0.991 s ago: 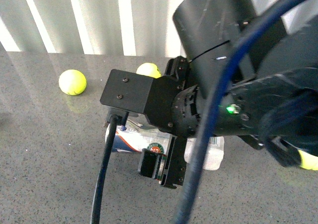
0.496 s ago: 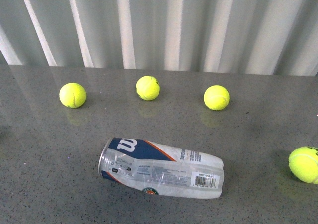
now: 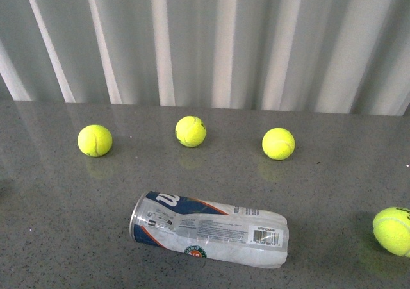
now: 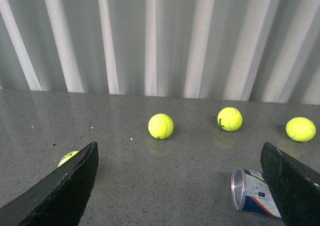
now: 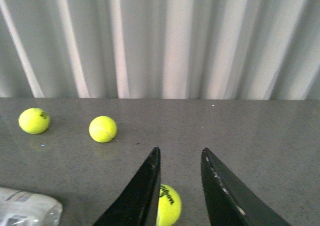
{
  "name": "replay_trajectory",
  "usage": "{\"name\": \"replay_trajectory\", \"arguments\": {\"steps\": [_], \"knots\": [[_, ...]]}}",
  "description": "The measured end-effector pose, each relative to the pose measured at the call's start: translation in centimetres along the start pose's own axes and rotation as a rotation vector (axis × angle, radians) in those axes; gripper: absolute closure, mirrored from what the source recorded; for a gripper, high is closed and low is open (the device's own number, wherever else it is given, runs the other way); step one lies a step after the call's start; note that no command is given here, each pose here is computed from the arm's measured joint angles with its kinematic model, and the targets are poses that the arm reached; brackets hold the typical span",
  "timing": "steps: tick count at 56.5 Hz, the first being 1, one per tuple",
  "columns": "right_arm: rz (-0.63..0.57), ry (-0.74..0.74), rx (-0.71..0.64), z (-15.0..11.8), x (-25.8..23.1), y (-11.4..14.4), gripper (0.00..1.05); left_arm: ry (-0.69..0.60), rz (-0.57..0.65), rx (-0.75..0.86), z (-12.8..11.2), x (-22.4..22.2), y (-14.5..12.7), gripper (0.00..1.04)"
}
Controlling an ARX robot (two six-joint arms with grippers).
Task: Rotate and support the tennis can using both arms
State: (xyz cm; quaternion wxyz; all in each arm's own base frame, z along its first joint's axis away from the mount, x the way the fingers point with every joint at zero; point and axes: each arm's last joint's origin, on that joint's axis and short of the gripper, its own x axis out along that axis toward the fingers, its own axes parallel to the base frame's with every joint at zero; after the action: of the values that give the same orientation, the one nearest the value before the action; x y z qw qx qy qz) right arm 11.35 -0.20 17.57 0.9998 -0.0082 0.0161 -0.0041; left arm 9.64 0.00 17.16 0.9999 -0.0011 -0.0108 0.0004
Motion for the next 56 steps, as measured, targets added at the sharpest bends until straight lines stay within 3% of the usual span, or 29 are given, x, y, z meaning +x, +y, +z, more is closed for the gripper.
{"name": "replay_trajectory", "arguments": {"steps": [5, 14, 44, 56], "knots": [[0.006, -0.026, -0.001, -0.3, -0.4, 0.2, 1.01, 0.0, -0.002, 0.0, 0.0, 0.0, 0.0, 0.07], [0.006, -0.003, 0.004, -1.3, -1.2, 0.2, 1.01, 0.0, 0.0, 0.0, 0.0, 0.0, 0.0, 0.07], [0.006, -0.033, 0.006, -1.1, -1.6, 0.2, 1.01, -0.001, -0.001, 0.0, 0.0, 0.0, 0.0, 0.07], [0.006, -0.033, 0.006, -1.1, -1.6, 0.2, 0.64, -0.001, 0.0, 0.0, 0.0, 0.0, 0.0, 0.07]]}}
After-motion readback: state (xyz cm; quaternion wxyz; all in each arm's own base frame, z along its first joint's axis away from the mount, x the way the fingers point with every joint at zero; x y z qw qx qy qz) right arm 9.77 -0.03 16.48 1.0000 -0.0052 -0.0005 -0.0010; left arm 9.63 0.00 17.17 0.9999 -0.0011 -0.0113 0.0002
